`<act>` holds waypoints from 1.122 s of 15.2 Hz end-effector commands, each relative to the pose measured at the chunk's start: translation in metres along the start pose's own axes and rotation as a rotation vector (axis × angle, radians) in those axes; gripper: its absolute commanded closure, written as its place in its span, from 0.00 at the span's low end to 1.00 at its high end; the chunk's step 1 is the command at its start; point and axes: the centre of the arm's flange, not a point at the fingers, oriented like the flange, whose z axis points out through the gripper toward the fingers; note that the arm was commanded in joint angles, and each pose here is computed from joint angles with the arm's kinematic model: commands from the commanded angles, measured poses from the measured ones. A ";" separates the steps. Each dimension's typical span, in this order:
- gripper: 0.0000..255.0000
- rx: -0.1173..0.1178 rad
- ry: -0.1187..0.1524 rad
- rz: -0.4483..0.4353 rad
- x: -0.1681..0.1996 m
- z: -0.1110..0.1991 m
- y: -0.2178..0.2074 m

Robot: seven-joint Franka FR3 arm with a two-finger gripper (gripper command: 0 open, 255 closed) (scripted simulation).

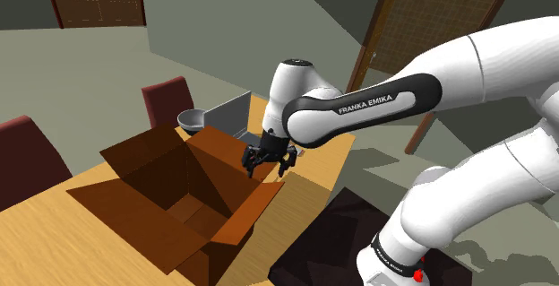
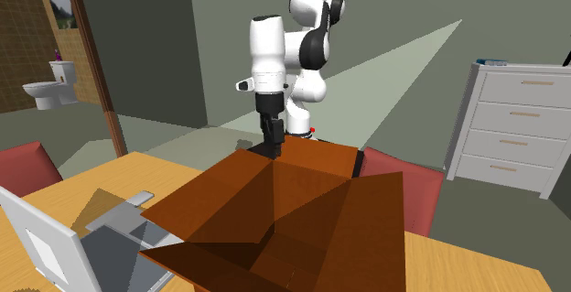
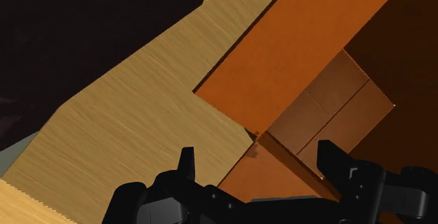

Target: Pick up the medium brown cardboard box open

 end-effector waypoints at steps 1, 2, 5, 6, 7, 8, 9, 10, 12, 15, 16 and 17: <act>0.00 0.004 0.001 0.024 -0.001 0.017 -0.010; 0.00 0.004 0.001 0.024 -0.001 0.023 -0.009; 0.00 0.004 0.001 0.024 -0.001 0.038 -0.008; 0.00 0.004 0.001 0.024 -0.001 0.044 -0.008; 0.00 0.004 0.001 0.024 -0.001 0.049 -0.008; 0.00 0.004 0.001 0.024 -0.001 0.052 -0.007; 0.00 0.005 0.001 0.024 -0.001 0.052 -0.007; 0.00 0.005 0.001 0.024 -0.001 0.052 -0.007; 1.00 0.005 0.001 0.024 0.000 0.052 -0.007; 1.00 0.005 0.001 0.024 0.000 0.052 -0.007; 1.00 0.005 0.001 0.024 -0.001 0.052 -0.007; 1.00 0.005 0.001 0.024 0.000 0.052 -0.007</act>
